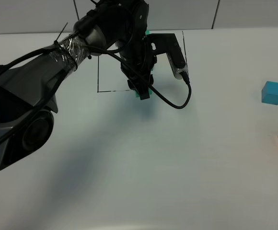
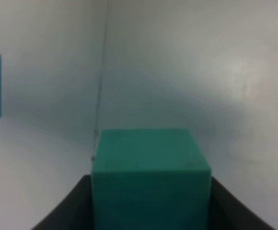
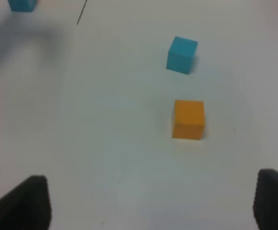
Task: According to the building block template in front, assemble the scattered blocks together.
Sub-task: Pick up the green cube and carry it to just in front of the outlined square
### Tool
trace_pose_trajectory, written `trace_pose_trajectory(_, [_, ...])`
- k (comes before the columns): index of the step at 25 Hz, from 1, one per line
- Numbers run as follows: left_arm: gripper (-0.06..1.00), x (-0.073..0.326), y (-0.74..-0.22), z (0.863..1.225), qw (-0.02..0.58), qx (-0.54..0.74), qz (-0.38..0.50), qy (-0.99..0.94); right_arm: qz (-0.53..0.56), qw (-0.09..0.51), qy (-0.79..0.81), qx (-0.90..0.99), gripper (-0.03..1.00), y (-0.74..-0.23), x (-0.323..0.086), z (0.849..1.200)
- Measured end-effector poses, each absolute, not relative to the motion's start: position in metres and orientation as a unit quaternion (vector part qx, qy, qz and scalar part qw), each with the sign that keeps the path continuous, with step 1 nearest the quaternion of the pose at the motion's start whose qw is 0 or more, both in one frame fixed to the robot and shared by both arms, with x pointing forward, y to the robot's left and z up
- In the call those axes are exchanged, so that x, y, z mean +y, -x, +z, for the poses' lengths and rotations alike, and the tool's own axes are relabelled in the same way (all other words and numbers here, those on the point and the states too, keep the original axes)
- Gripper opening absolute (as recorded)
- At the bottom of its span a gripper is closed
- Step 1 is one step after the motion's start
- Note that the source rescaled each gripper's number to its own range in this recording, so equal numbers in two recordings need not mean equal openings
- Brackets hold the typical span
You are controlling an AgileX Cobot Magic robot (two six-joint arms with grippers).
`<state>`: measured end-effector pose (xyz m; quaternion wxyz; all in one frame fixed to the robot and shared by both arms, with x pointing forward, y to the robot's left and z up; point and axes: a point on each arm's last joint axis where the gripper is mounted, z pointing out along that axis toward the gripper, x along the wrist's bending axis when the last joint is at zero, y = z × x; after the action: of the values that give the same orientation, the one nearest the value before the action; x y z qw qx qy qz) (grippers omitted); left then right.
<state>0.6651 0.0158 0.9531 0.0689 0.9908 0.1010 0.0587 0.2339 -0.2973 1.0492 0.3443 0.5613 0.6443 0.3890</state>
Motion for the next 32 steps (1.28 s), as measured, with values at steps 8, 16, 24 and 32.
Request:
trace_pose_trajectory(8, [0.0,0.011,-0.666,0.931,0.071,0.055,0.036,-0.995,0.389,0.344,-0.562,0.644,0.73,-0.234,-0.297,1.049])
trace_pose_trajectory(16, [0.0,0.01,-0.667,0.916,0.066,0.037,0.026,-0.997,0.391,0.342,-0.565,0.641,0.73,-0.234,-0.297,1.049])
trace_pose_trajectory(24, [0.0,0.009,-0.669,0.905,0.063,0.014,0.026,-0.998,0.392,0.341,-0.566,0.64,0.73,-0.234,-0.297,1.049])
trace_pose_trajectory(32, [0.0,0.008,-0.67,0.9,0.063,0.015,0.026,-0.998,0.392,0.341,-0.566,0.64,0.72,-0.234,-0.297,1.049])
